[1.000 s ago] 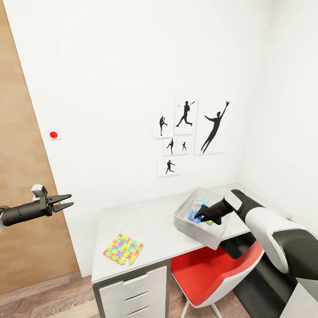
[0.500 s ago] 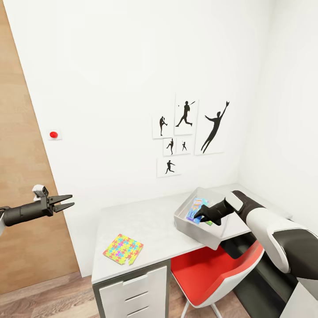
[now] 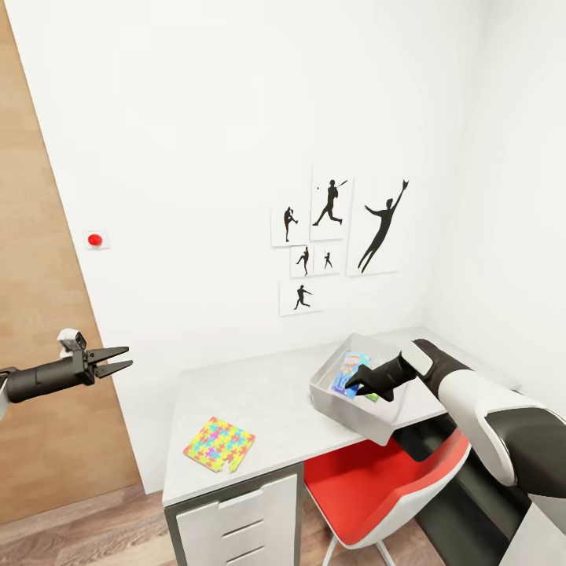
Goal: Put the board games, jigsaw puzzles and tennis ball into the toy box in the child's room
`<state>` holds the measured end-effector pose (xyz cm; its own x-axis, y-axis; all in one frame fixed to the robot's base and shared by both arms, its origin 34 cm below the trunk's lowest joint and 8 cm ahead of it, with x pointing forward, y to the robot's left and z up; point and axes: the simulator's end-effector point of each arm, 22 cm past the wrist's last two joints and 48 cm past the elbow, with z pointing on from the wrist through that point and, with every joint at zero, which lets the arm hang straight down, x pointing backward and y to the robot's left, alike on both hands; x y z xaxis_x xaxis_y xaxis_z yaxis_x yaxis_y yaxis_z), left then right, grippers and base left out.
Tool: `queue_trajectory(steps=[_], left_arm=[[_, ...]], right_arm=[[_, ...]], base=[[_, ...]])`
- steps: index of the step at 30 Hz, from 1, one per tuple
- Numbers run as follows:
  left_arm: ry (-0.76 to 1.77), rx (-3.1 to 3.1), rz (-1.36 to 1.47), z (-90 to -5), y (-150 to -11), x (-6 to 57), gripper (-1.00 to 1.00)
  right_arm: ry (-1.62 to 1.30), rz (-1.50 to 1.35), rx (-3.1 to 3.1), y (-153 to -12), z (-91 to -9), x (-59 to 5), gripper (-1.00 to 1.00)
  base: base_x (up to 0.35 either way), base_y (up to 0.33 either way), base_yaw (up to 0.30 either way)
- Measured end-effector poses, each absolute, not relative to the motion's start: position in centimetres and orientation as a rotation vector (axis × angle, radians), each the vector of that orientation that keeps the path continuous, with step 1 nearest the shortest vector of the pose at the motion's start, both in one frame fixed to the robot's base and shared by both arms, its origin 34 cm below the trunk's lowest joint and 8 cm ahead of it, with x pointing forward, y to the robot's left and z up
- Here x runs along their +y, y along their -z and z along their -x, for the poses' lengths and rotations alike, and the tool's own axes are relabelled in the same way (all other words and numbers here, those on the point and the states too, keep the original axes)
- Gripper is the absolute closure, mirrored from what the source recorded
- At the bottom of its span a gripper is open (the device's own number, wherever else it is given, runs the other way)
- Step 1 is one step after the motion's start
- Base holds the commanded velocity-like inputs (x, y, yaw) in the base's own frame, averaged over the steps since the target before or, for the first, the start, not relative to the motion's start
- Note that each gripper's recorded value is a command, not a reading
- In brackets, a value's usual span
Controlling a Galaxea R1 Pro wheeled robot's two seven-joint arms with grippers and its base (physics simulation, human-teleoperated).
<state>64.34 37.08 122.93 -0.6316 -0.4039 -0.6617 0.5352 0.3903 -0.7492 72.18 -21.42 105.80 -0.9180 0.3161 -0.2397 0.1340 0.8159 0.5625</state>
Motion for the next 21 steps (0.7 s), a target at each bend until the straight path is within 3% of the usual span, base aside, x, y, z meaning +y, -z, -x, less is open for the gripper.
queue_trajectory(steps=[21], left_arm=[[1.383,1.795,-0.102,-64.4,-122.6,37.1,-1.00]], right_arm=[[-0.776,-0.394,2.699,-104.7,-71.5,-23.2,1.00]], base=[[0.010,0.001,0.000]])
